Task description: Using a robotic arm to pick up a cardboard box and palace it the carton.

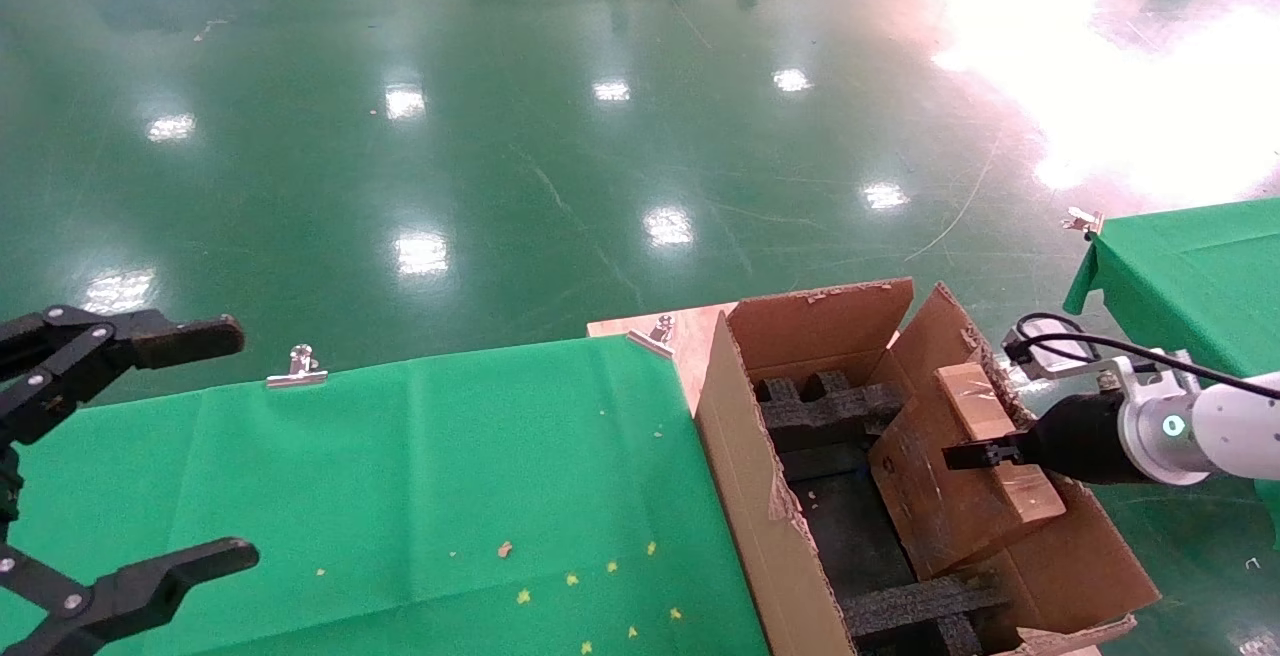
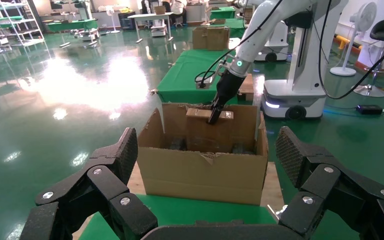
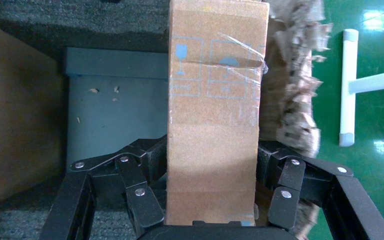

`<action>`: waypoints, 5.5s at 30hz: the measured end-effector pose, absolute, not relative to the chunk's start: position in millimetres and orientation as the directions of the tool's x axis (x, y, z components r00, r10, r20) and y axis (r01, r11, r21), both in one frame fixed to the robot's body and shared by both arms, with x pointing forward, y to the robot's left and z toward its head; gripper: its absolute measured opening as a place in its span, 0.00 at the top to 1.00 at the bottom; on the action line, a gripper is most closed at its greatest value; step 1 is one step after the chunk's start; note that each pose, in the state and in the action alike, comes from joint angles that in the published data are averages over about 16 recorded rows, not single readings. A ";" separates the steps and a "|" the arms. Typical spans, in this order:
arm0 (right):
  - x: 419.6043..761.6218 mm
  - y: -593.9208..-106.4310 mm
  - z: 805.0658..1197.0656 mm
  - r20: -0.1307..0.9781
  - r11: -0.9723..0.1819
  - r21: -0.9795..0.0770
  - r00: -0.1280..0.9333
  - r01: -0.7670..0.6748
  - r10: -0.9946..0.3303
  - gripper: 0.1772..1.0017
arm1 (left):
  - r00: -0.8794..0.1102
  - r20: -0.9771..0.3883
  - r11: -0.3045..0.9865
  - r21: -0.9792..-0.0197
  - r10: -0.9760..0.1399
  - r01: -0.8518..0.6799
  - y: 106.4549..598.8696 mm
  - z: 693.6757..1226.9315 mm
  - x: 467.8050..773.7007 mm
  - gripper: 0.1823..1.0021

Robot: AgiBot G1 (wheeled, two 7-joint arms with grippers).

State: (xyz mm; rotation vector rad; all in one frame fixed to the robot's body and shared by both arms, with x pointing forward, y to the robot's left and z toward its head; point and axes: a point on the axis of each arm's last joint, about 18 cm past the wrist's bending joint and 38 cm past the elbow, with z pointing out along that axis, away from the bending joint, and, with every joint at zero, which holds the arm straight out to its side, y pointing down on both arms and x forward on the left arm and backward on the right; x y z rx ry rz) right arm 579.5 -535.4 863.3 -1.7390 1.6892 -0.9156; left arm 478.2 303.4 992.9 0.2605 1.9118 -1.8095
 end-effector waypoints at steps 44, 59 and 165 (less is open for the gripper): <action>604.0 -528.3 809.9 0.068 -0.069 -0.719 0.029 -0.692 -0.997 0.83 | -0.861 -0.471 0.102 -0.882 -0.193 0.459 303.5 992.9 478.2 0.00; 601.4 -531.8 816.8 0.072 -0.069 -0.728 0.025 -0.682 -0.997 0.62 | -0.861 -0.471 0.102 -0.882 -0.193 0.459 303.6 992.9 478.3 0.00; 500.3 -292.8 1003.9 0.391 -0.230 -0.913 0.885 0.338 -0.251 0.00 | -0.861 -0.470 0.102 -0.883 -0.193 0.459 303.7 992.9 478.4 0.00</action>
